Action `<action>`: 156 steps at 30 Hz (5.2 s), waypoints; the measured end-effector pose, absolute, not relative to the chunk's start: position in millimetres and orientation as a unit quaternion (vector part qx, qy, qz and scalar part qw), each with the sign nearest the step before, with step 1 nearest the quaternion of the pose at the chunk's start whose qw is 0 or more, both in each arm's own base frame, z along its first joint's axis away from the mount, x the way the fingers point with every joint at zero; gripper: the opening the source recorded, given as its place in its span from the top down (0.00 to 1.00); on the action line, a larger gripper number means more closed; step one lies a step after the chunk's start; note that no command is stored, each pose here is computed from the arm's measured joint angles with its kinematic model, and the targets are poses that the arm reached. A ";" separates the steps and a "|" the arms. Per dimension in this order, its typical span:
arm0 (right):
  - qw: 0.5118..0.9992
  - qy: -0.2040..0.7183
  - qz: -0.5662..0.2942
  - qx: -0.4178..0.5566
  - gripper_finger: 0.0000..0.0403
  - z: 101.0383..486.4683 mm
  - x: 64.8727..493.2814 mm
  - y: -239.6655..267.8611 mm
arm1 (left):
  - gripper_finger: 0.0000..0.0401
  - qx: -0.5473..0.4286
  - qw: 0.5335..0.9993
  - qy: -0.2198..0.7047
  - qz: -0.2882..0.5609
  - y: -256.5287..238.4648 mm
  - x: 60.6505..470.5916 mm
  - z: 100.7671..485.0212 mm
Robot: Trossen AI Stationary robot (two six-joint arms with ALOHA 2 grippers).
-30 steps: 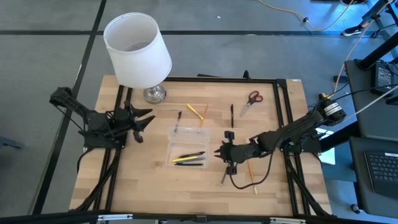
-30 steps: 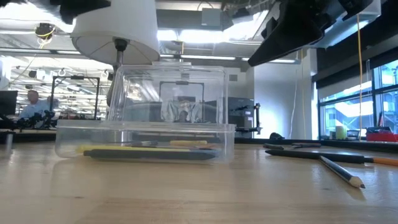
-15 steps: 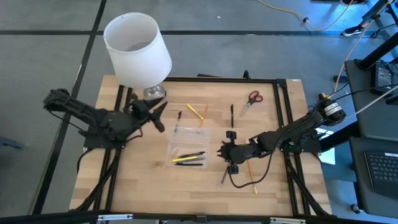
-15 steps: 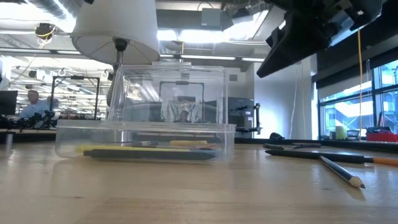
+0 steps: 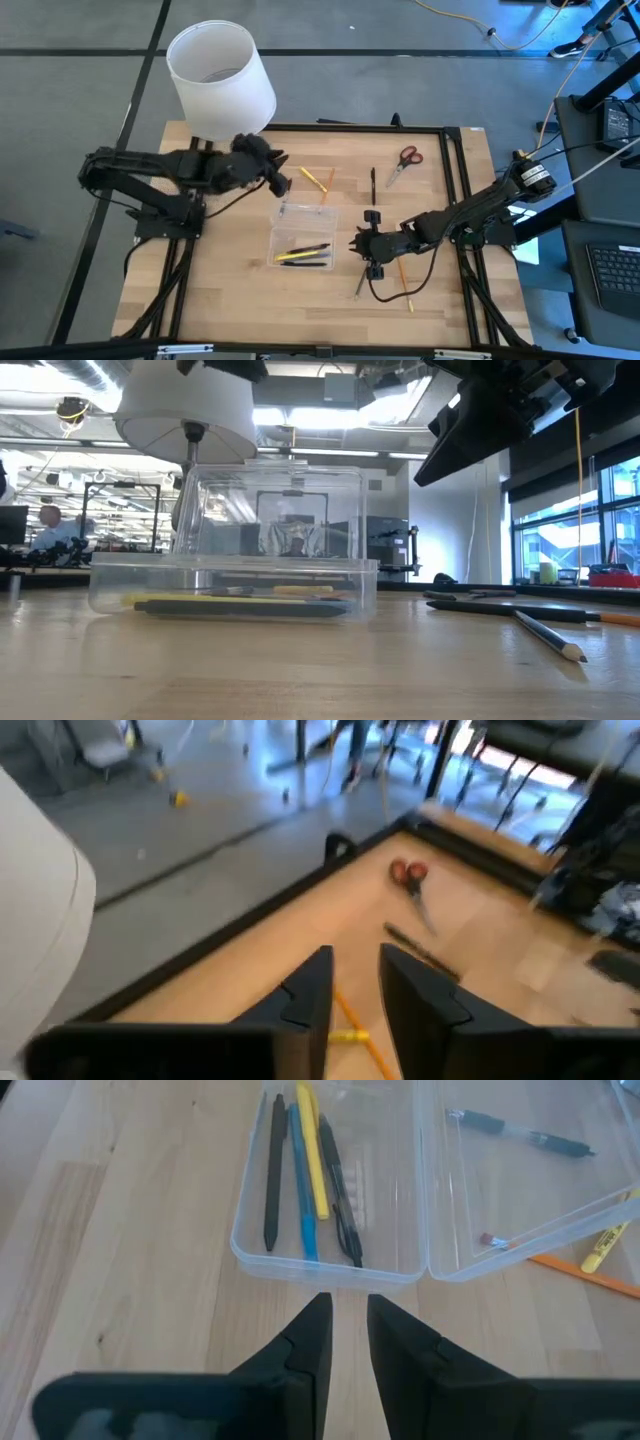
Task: Pick & place school supplies into a supply box
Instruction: Put the transparent pen into the transparent supply box
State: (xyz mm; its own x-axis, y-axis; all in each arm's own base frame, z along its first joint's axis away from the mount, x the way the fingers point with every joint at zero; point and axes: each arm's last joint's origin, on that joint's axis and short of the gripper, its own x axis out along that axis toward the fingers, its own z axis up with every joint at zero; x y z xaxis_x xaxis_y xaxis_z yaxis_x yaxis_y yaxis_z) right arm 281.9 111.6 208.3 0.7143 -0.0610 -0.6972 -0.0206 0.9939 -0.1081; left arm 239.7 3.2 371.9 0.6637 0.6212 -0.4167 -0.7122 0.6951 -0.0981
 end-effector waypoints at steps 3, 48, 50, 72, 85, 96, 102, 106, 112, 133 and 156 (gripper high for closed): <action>0.924 0.378 -0.011 -0.054 0.82 208.3 281.9 111.6 | 0.83 -0.167 0.892 0.214 0.360 16.8 248.5 371.0; 0.919 0.389 -0.007 -0.056 0.82 206.7 280.3 111.2 | 0.84 -0.297 0.719 0.476 0.411 101.8 333.3 216.1; 0.919 0.390 -0.007 -0.056 0.82 206.6 280.1 111.2 | 0.80 -0.300 0.716 0.478 0.411 103.8 333.3 214.6; 0.916 0.396 -0.008 -0.059 0.82 205.7 279.3 110.8 | 0.49 -0.337 0.705 0.482 0.396 99.7 333.5 213.2; 0.917 0.395 -0.008 -0.058 0.82 205.8 279.4 110.9 | 0.52 -0.379 0.644 0.478 0.461 109.4 314.5 188.9; 0.917 0.395 -0.008 -0.058 0.82 205.8 279.4 110.9 | 0.52 -0.380 0.645 0.475 0.464 108.7 312.2 176.1; 0.917 0.395 -0.008 -0.058 0.82 205.8 279.4 110.9 | 0.54 -0.373 0.648 0.474 0.464 107.4 312.9 176.2; 0.917 0.395 -0.008 -0.058 0.82 205.8 279.4 111.0 | 0.56 -0.374 0.647 0.472 0.468 107.5 313.0 175.6; 0.917 0.395 -0.008 -0.058 0.82 205.9 279.5 110.9 | 0.57 -0.383 0.624 0.491 0.472 108.8 317.8 155.3; 0.917 0.395 -0.008 -0.060 0.82 205.9 279.4 111.0 | 0.75 -0.340 0.631 0.554 0.424 109.7 322.2 132.8; 0.917 0.395 -0.008 -0.061 0.82 205.8 279.4 110.9 | 0.92 -0.305 0.650 0.583 0.380 101.7 316.1 145.4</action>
